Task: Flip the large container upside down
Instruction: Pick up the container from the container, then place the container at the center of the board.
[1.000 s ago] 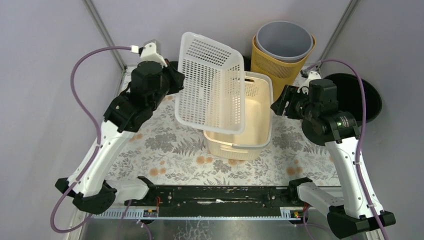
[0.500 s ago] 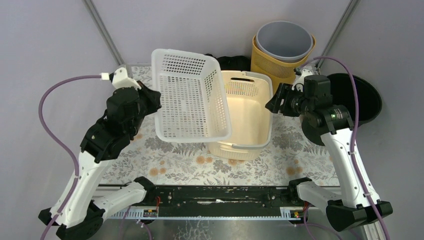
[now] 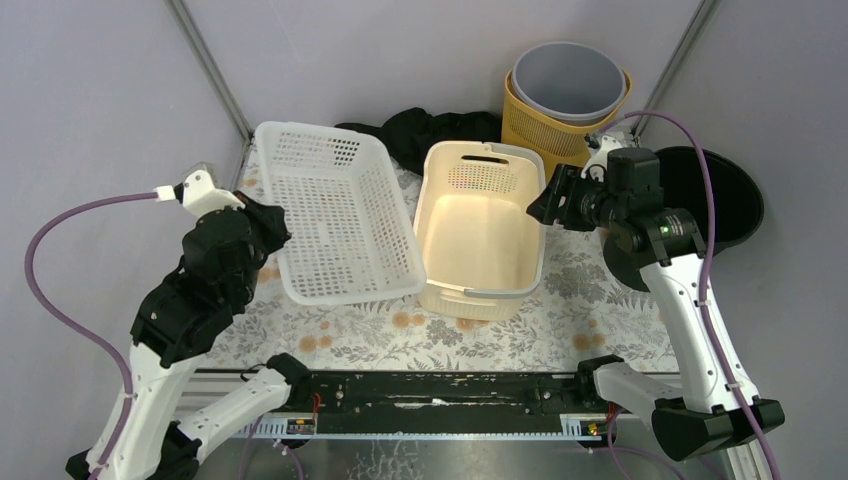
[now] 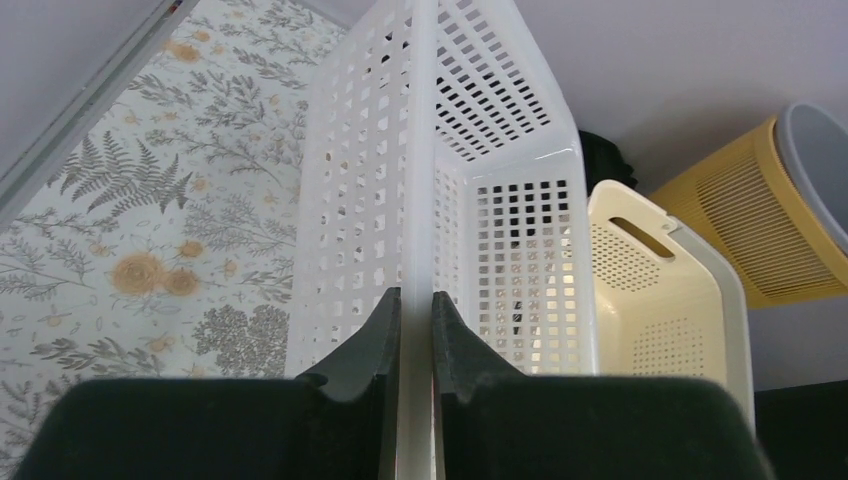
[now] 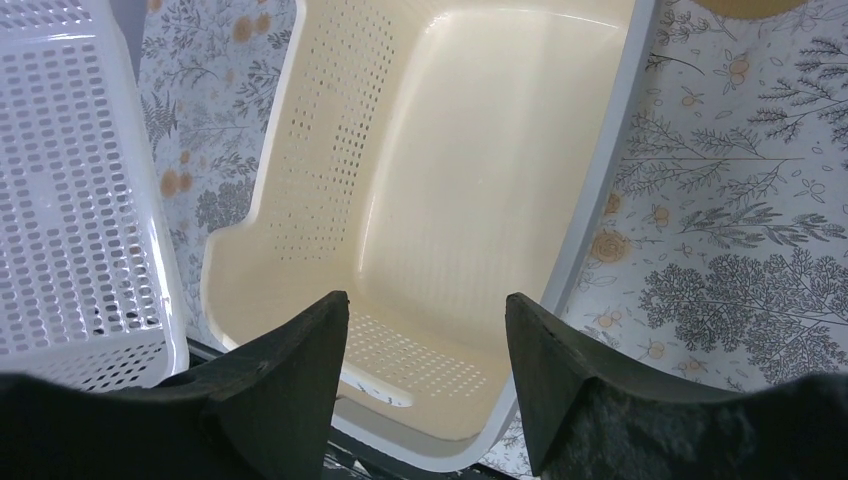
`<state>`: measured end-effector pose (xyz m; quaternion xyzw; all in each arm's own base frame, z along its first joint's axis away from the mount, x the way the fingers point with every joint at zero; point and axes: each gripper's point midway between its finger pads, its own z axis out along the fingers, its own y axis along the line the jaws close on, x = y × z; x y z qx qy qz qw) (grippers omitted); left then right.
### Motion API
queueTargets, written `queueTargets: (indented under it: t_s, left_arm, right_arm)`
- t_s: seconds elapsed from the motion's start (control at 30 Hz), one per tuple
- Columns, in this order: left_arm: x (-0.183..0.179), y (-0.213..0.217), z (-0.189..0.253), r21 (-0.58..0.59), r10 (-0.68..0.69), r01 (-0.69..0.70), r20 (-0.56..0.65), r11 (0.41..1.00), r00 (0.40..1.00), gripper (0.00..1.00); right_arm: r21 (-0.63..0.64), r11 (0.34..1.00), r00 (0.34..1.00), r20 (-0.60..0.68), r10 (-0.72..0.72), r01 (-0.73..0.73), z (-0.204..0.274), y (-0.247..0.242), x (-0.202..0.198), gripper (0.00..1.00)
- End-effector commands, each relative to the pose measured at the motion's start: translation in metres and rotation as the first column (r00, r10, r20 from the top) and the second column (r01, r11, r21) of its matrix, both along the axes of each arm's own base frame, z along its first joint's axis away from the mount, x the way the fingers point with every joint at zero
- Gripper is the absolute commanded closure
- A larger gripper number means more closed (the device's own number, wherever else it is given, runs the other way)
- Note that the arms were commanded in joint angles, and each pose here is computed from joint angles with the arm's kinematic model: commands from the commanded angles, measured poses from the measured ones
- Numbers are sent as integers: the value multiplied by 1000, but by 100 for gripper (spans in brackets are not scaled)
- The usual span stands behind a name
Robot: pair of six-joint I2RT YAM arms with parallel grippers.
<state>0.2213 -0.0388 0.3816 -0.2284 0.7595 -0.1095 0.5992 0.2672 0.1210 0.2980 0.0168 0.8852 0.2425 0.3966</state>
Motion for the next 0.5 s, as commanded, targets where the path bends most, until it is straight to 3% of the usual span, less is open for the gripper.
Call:
queueTargets:
  t_s: [0.0,0.23,0.47]
  left_arm:
    - [4,8,16,-34,63,-61,49,998,997,100]
    - [1,22,-10,-32,152,-152,21,988,988,100]
    - [-7,37,-31,-176,263,-249,66,953,962,100]
  right_arm:
    - [33,999,998,47,32,-34,12,9,6,34]
    - [26,999,999,40,36,-38,10,8,5,34]
    - [47,997,998,25,52,-53,3,13,5,34]
